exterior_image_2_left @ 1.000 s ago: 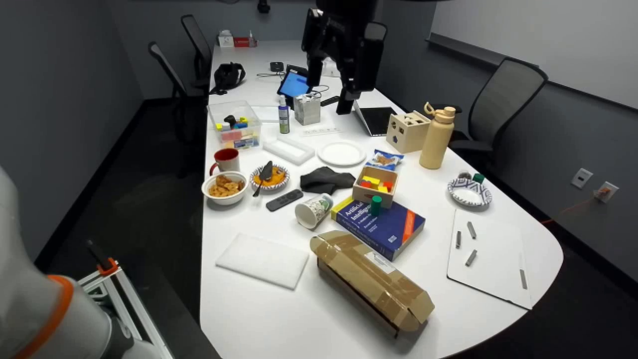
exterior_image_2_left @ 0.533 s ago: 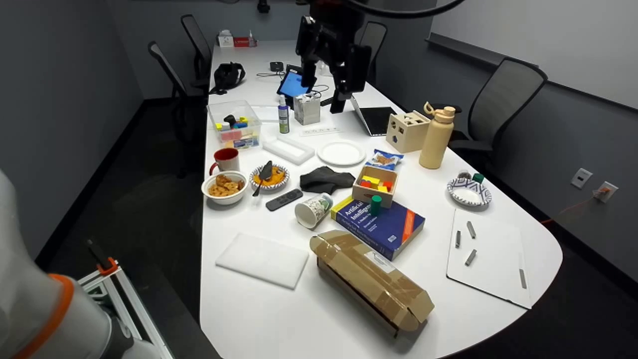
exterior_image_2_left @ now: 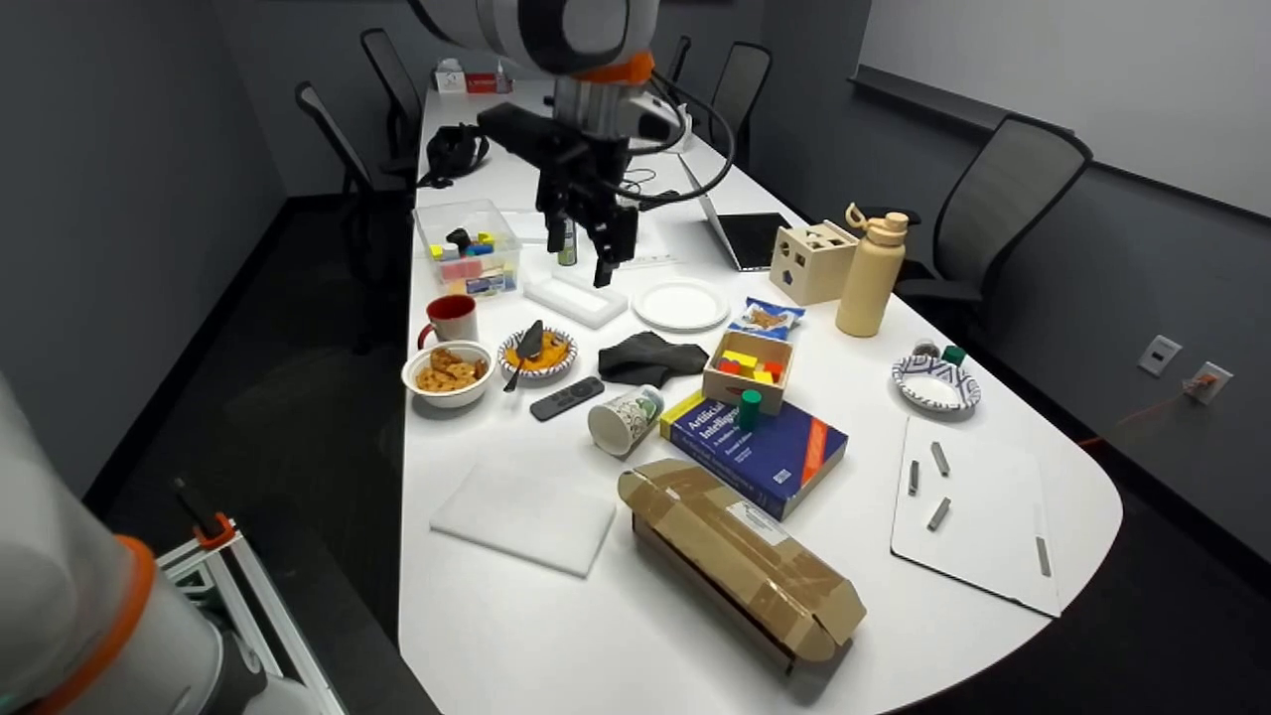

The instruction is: Press a button on the black remote control.

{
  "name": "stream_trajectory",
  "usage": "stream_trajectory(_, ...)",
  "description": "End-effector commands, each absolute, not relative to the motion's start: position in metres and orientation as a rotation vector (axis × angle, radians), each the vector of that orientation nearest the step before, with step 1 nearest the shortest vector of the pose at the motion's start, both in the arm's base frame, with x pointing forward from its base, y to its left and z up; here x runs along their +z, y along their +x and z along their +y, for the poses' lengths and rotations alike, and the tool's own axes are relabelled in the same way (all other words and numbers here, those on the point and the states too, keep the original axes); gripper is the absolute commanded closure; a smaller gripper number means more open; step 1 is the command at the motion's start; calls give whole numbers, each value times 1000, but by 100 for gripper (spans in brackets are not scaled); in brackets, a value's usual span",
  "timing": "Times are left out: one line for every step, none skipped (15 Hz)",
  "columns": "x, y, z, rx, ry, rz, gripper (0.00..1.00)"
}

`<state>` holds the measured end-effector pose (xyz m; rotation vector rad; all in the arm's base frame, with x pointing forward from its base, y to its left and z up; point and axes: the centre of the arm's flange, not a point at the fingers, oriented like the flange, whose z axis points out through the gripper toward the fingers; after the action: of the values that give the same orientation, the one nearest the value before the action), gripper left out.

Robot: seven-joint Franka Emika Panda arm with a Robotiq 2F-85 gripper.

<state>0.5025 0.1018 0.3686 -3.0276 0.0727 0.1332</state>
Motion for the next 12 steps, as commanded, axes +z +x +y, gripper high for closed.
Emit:
stream_trajectory(300, 528, 137, 204, -3002, 70, 0)
stream_trajectory(282, 530, 144, 219, -2993, 70, 0)
stream_trajectory(264, 531, 149, 231, -2989, 89, 0)
stream_trajectory(248, 532, 155, 239, -2986, 109, 0)
stream_trajectory(235, 534, 159, 239, -2983, 122, 0)
stream_trajectory(224, 538, 163, 232, -2994, 133, 0)
stream_trajectory(213, 542, 165, 222, -3001, 140, 25)
stream_trajectory(204, 549, 168, 204, -3013, 148, 27)
stream_trajectory(196, 555, 169, 199, -3014, 155, 34)
stream_trajectory(185, 564, 171, 197, -3020, 154, 44)
stream_trajectory(176, 572, 175, 198, -3032, 146, 51)
stream_trajectory(168, 580, 178, 202, -3037, 124, 60)
